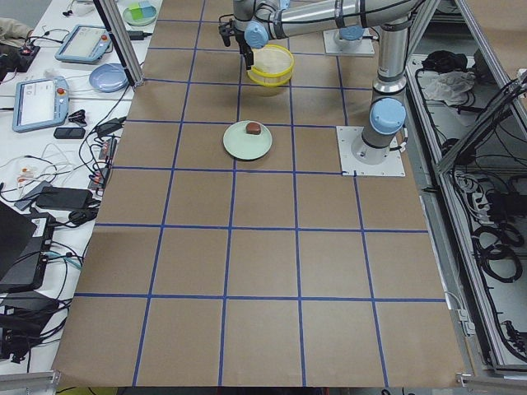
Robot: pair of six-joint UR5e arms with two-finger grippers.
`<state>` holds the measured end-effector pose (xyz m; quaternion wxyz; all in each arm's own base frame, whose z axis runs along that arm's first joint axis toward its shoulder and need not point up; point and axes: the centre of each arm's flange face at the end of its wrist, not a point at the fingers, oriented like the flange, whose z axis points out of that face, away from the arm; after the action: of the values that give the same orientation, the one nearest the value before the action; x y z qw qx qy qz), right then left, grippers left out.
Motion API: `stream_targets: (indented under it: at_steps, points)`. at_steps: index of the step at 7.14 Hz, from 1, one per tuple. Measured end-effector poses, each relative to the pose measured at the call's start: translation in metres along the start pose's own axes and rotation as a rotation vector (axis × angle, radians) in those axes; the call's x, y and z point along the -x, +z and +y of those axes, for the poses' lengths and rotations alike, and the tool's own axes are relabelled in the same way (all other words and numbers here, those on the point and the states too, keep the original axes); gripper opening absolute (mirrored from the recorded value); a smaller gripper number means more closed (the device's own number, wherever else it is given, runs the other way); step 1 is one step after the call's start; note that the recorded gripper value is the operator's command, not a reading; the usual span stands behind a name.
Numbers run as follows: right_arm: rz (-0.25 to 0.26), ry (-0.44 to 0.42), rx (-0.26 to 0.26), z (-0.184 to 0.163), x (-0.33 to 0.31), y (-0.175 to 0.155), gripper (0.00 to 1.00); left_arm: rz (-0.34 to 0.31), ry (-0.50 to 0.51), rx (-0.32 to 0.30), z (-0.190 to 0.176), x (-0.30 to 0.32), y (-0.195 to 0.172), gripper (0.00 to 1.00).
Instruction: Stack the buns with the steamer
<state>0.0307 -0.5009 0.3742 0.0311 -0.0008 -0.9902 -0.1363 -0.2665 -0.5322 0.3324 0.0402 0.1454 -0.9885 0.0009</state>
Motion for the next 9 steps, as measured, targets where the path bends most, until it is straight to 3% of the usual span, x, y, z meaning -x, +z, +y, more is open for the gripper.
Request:
stream_targets:
  at_steps: [1,3,6,9]
  points:
    - [0.011,0.009,-0.003,0.003,0.030,0.012,0.08,-0.055,0.035,-0.001,-0.030,0.049,-0.004,0.98]
    - [0.009,-0.022,-0.052,0.008,0.081,0.046,0.07,-0.131,0.092,0.066,-0.063,0.146,0.031,0.94]
    - [-0.006,-0.103,-0.124,0.016,0.129,0.066,0.06,-0.142,0.113,0.122,-0.072,0.202,0.072,0.89]
    - [0.035,-0.144,-0.127,0.018,0.146,0.078,0.06,-0.080,0.078,0.188,-0.074,0.216,0.101,0.92]
